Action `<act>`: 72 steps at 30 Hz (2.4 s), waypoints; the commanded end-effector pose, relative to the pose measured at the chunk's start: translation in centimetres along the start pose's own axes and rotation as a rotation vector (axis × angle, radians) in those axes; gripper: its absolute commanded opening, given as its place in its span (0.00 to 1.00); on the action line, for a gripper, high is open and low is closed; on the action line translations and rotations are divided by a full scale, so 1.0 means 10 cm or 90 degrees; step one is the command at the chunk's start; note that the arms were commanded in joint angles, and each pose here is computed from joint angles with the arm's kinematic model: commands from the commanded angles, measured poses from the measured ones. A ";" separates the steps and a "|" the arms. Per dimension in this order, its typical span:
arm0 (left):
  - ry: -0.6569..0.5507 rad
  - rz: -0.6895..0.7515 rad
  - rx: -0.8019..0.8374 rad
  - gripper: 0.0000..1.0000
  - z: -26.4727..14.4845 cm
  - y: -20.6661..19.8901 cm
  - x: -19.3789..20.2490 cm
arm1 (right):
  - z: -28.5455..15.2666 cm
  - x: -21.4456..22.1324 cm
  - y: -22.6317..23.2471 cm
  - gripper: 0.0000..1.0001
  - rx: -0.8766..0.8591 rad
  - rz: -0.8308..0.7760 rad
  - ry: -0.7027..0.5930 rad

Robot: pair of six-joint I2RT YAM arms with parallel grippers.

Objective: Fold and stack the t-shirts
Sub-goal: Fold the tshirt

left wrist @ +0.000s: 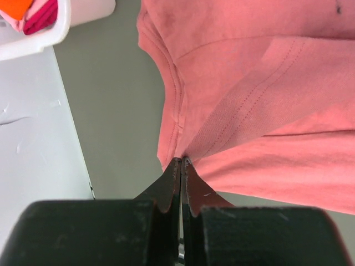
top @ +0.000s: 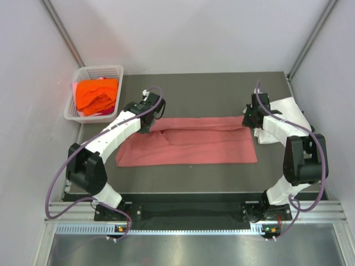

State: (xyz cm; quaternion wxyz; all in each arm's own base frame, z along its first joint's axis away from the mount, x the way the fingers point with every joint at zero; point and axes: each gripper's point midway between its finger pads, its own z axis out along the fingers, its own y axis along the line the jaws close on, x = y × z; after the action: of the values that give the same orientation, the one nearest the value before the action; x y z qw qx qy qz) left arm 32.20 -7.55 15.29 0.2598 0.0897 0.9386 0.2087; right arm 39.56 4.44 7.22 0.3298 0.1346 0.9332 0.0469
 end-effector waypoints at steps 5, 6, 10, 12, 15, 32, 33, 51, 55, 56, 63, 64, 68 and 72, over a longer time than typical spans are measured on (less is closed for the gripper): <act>-0.001 -0.009 0.018 0.00 -0.08 0.01 0.13 | -0.13 -0.12 -0.04 0.00 -0.003 0.011 -0.061; 0.004 -0.008 0.020 0.00 -0.06 -0.01 0.16 | -0.13 -0.12 -0.04 0.00 -0.003 0.012 -0.066; 0.014 -0.008 0.035 0.00 -0.03 -0.06 0.23 | -0.14 0.00 -0.09 0.00 0.003 0.022 -0.065; 0.017 -0.005 0.048 0.00 -0.02 -0.12 0.26 | -0.15 0.00 -0.11 0.00 0.004 0.027 -0.076; 0.022 -0.003 0.051 0.00 0.00 -0.14 0.31 | -0.15 0.07 -0.13 0.01 0.004 0.037 -0.078; 0.058 0.019 0.069 0.00 0.13 -0.28 0.58 | -0.28 0.24 -0.32 0.50 0.043 0.086 -0.131; 0.061 0.023 0.068 0.00 0.13 -0.29 0.59 | -0.32 0.22 -0.33 0.55 0.050 0.086 -0.145; 0.078 0.032 -0.002 0.00 -0.02 -0.26 0.76 | -0.26 0.31 -0.04 0.51 0.007 0.030 -0.101; 0.084 0.037 -0.019 0.00 -0.03 -0.28 0.78 | -0.21 0.41 -0.08 0.51 0.011 0.032 -0.094; 0.085 0.038 -0.030 0.00 -0.03 -0.25 0.79 | -0.19 0.43 -0.08 0.51 0.015 0.031 -0.090; 0.056 0.014 -0.110 0.00 -0.11 0.01 0.72 | -0.07 0.52 -0.16 0.49 0.044 0.033 -0.066; 0.051 0.013 -0.115 0.00 -0.12 0.03 0.69 | -0.05 0.53 -0.16 0.49 0.044 0.033 -0.063; 0.057 0.027 -0.102 0.00 -0.13 0.00 0.67 | -0.02 0.52 -0.14 0.43 0.043 0.037 -0.060; 0.080 0.048 -0.075 0.00 -0.08 -0.11 0.72 | -0.03 0.52 -0.13 0.29 0.040 0.041 -0.062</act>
State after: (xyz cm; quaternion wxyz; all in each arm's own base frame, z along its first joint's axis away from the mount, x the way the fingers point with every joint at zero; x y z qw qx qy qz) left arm 25.85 -6.95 11.70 0.2118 0.0800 0.9354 0.2714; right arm 33.82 4.12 2.84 0.3463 0.1746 0.9217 0.0121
